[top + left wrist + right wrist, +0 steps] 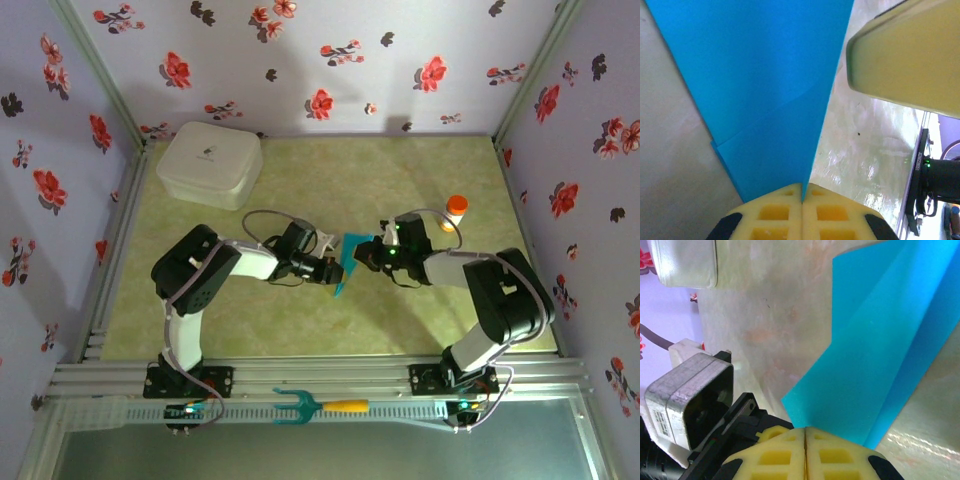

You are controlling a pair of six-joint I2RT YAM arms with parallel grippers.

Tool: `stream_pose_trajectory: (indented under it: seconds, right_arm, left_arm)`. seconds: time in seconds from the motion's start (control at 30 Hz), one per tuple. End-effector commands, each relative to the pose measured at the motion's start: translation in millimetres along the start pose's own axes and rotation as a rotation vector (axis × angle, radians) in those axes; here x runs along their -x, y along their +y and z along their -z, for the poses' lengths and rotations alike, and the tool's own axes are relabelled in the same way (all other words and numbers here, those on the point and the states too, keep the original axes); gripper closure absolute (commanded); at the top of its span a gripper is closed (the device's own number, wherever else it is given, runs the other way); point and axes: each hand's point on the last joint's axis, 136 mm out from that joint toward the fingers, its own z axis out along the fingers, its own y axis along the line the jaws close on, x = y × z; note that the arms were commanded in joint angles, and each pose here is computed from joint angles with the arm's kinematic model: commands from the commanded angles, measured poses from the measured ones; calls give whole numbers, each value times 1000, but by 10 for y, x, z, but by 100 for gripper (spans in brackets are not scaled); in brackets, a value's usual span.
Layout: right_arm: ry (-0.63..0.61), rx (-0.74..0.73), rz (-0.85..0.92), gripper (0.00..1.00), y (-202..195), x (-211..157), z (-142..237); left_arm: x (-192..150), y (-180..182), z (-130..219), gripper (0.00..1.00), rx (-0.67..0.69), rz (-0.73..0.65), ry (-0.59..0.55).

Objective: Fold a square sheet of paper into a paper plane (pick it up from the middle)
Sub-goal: Fold the wing for the fifth time at the center of the table.

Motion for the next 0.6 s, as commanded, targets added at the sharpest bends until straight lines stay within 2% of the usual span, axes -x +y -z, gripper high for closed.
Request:
stream_pose_trajectory:
  seconds: [0.0, 0.3, 0.57]
  right_arm:
    - [25, 33, 50, 91, 105, 54, -45]
    - [57, 16, 39, 90, 38, 71, -141]
    - [41, 9, 34, 91, -8, 38, -70]
  left_arm:
    - [-24, 100, -33, 100, 15, 46, 13]
    - [-58, 183, -43, 100, 49, 88, 26]
    - [-55, 214, -24, 100, 62, 101, 15]
